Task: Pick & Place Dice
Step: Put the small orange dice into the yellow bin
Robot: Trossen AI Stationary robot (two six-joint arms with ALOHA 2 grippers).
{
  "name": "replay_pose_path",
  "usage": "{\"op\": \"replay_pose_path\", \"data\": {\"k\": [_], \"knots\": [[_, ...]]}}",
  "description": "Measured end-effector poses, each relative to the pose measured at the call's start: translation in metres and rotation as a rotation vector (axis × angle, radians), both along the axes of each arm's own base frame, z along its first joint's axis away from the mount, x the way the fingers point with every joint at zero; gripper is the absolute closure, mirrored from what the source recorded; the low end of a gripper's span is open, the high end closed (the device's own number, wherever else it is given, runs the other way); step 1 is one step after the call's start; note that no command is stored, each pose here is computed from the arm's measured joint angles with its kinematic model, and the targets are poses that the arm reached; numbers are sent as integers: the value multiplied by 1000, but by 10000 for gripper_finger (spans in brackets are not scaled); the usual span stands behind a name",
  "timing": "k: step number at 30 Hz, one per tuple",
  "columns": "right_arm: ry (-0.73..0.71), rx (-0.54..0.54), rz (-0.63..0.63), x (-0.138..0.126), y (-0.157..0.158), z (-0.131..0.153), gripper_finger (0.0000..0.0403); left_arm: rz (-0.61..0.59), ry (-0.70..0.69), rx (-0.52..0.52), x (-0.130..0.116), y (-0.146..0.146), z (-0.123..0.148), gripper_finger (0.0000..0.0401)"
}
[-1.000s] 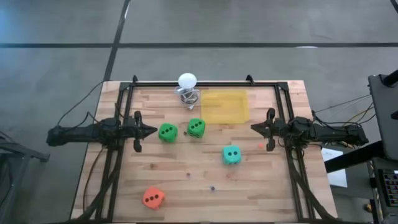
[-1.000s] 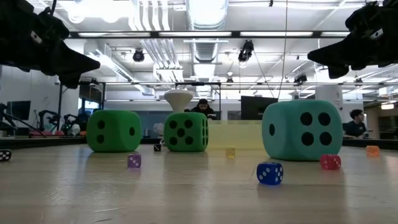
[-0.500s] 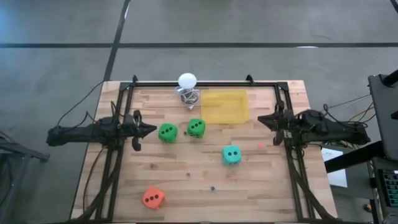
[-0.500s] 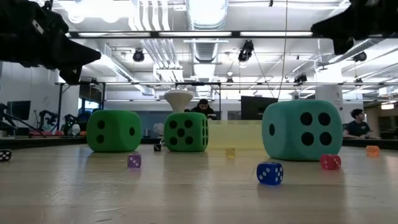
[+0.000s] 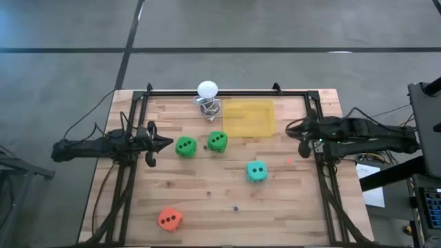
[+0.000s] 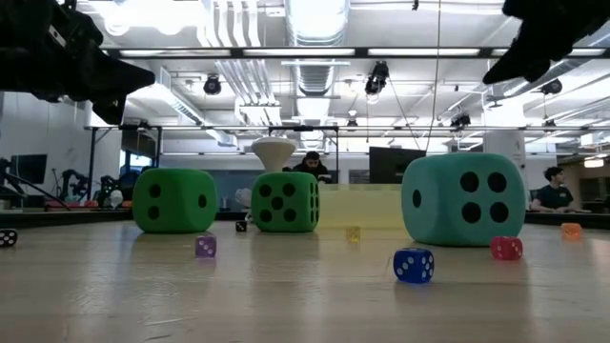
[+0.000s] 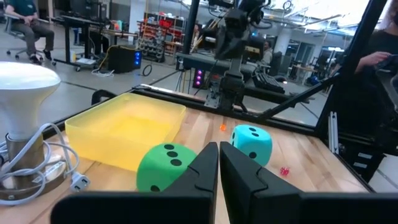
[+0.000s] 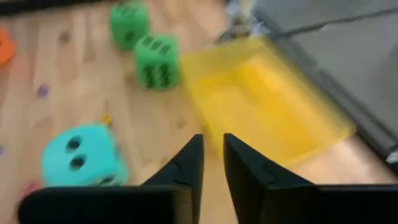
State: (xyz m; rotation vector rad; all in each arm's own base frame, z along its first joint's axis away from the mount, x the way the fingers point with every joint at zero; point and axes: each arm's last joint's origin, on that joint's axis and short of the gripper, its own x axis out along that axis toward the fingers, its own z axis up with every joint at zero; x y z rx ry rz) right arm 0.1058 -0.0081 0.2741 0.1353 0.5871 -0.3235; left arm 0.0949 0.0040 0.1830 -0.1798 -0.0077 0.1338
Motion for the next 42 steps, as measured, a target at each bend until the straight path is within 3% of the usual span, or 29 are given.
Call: {"op": "replay_pose_path", "data": {"k": [3,7,12,19,29,38,42], "knots": [[78,40,-6,14,0,-8,291,0,-6,0,0,0,1,378],[278,165,-125,25,1,-16,241,0,-6,0,0,0,1,378],[516,273,-265,33,2,-15,219,0,-7,-1,0,0,1,378],[624,393,-284,46,7,-24,231,0,-16,7,0,0,2,378],[763,429,-335,40,14,-64,232,1,-14,6,0,0,2,378],[659,522,-336,44,17,-98,232,1,-14,-4,0,0,2,378],[684,513,-342,43,17,-104,232,3,-10,-4,0,0,1,378]]}}
